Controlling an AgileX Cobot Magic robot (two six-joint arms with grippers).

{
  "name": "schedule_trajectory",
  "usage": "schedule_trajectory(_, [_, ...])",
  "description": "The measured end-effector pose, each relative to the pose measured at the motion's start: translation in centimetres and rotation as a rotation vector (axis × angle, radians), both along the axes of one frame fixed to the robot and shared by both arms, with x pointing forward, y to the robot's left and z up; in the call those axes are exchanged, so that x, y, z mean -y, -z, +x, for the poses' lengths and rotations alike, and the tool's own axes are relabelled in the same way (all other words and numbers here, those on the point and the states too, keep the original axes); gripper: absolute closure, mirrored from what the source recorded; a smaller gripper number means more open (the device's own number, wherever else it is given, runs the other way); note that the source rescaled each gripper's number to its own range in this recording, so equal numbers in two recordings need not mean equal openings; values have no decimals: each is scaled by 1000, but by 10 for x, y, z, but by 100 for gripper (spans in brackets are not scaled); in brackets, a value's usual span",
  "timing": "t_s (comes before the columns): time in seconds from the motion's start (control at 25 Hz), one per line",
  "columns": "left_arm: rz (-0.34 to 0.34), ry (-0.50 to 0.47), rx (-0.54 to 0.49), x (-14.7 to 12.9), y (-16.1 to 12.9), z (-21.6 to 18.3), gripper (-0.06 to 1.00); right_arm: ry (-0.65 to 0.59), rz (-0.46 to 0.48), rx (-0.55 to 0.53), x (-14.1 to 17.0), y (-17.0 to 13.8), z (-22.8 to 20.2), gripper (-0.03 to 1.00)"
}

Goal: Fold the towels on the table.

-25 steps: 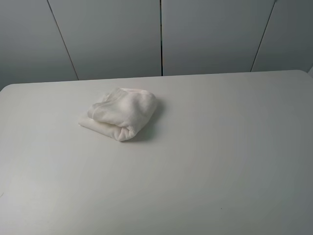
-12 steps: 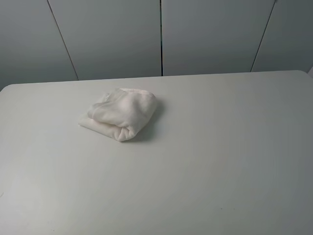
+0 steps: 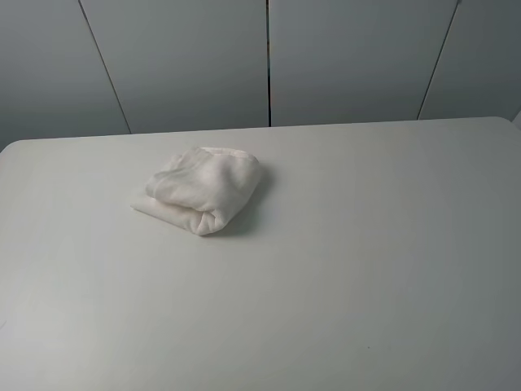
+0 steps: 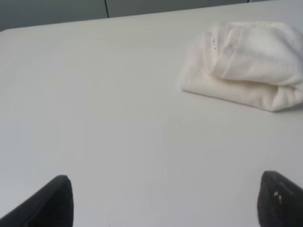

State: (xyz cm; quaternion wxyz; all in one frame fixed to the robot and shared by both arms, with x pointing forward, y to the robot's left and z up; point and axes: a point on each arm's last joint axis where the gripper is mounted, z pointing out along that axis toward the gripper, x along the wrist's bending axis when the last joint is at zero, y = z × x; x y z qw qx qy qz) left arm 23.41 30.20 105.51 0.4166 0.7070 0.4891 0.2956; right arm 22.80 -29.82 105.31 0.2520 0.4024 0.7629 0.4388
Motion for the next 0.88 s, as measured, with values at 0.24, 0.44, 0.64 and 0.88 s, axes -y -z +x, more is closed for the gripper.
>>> schedule_trajectory(0.24, [11,4,0,0,1,1,-6,-4,3,-1,0,0,0,-3])
schedule_trajectory(0.44, [4,-57,7,0,1,-1,-6,75,19,6,-1,0,0,-3])
schedule_trajectory(0.64, [-1,-240,14,1,1,-3,-6,261,25,6,-3,-1,1,-3])
schedule_trajectory(0.88, [0,-376,14,2,1,-3,-6,398,35,2,-4,0,2,-3])
